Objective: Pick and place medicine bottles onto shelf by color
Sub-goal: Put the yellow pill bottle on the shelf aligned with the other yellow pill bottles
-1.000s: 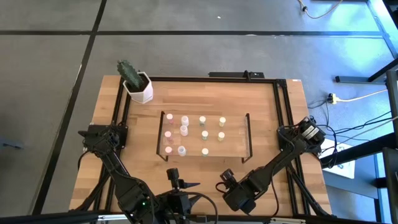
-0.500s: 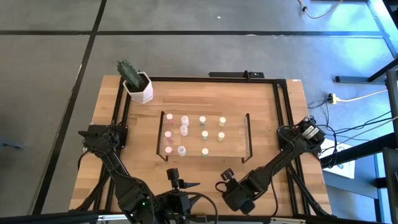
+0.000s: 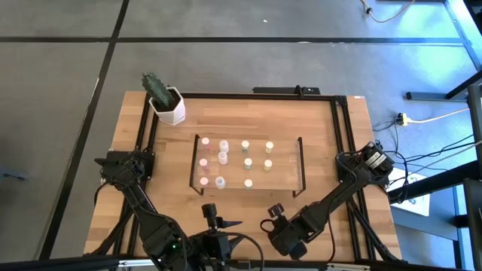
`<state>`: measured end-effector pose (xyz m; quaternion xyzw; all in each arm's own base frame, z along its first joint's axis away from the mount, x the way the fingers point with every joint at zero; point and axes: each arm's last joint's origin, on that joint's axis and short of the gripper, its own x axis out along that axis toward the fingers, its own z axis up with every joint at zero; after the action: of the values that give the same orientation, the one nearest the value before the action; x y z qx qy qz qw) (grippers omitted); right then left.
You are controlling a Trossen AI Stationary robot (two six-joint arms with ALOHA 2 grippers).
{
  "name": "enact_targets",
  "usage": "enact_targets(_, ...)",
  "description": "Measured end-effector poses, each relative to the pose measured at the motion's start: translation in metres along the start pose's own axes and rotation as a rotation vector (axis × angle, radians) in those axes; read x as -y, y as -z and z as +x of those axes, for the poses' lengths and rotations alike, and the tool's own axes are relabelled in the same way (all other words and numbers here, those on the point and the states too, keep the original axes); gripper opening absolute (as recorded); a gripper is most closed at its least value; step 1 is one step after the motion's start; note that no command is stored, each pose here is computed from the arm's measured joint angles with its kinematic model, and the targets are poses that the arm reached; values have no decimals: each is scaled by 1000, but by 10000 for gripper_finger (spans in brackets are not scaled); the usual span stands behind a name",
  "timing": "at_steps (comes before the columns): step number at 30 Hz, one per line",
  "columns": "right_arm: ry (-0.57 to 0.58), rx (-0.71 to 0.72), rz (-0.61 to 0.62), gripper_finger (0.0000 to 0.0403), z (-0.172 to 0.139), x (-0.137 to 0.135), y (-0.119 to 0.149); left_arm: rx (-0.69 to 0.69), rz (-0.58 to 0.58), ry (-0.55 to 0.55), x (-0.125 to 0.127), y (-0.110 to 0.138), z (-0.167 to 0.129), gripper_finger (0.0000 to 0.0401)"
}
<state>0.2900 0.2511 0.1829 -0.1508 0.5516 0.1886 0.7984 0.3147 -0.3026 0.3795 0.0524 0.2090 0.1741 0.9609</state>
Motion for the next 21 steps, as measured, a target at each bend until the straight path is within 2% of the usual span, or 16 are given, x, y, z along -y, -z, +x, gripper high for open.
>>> enact_targets(5, -5, 25, 0, 120, -11, -1, -10, 0, 0, 0, 0, 0, 0, 161)
enact_targets(13, 4, -11, 4, 121, -36, 2, -23, 0, 0, 0, 0, 0, 0, 161)
enact_targets(21, 7, 14, 136, 121, -74, 18, -45, 0, 1, 0, 0, 0, 0, 161)
